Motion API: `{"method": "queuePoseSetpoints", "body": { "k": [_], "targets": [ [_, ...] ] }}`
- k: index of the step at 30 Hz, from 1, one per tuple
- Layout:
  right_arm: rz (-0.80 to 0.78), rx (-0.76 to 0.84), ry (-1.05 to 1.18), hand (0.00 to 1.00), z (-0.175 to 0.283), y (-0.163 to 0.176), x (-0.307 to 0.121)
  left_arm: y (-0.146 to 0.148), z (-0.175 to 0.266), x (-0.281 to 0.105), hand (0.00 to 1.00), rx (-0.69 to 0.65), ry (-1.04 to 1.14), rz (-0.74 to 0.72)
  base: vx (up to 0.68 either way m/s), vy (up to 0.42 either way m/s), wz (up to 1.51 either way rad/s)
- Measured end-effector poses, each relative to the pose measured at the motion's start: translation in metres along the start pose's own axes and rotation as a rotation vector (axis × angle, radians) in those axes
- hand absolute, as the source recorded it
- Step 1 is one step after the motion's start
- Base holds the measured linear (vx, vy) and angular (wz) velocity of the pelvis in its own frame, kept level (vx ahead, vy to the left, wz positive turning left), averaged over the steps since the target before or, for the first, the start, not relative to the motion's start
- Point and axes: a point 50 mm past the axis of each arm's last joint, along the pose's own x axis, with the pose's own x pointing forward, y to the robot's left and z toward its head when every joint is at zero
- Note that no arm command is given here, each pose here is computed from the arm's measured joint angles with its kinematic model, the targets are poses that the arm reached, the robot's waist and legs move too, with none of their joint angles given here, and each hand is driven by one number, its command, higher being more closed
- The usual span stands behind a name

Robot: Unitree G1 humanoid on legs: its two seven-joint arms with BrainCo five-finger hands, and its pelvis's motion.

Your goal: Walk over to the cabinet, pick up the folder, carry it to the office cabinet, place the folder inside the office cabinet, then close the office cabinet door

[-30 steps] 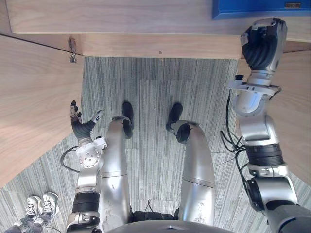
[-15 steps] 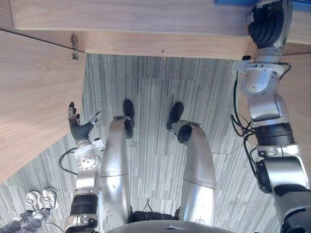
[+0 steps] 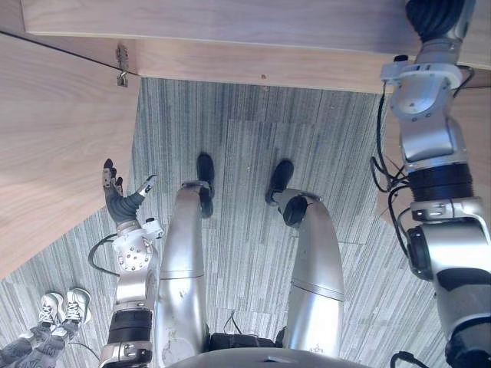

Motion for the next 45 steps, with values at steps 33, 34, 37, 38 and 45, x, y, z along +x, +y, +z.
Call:
{"method": "queuePoseSetpoints", "body": {
  "k": [33, 34, 37, 38, 45],
  "targets": [
    [-0.052, 0.006, 0.171, 1.00, -0.024, -0.034, 0.051, 0.004, 0.000, -0.004, 0.00, -0.050, 0.015, 0.018, -0.03, 0.011, 0.01],
    [-0.051, 0.018, 0.174, 1.00, -0.022, -0.033, 0.052, 0.004, 0.000, -0.005, 0.00, -0.053, 0.018, 0.019, -0.05, 0.022, -0.03],
    [-0.044, 0.041, 0.168, 1.00, -0.018, -0.030, 0.054, 0.004, 0.000, -0.005, 0.00, -0.061, 0.022, 0.021, -0.04, 0.016, -0.02],
    [-0.044, 0.044, 0.168, 1.00, -0.018, -0.030, 0.054, 0.004, -0.001, -0.005, 0.00, -0.061, 0.023, 0.022, -0.04, 0.019, 0.00],
    [-0.044, 0.057, 0.170, 1.00, -0.017, -0.029, 0.054, 0.003, -0.002, -0.006, 0.00, -0.066, 0.033, 0.025, -0.01, 0.007, 0.00]
  ]
}}
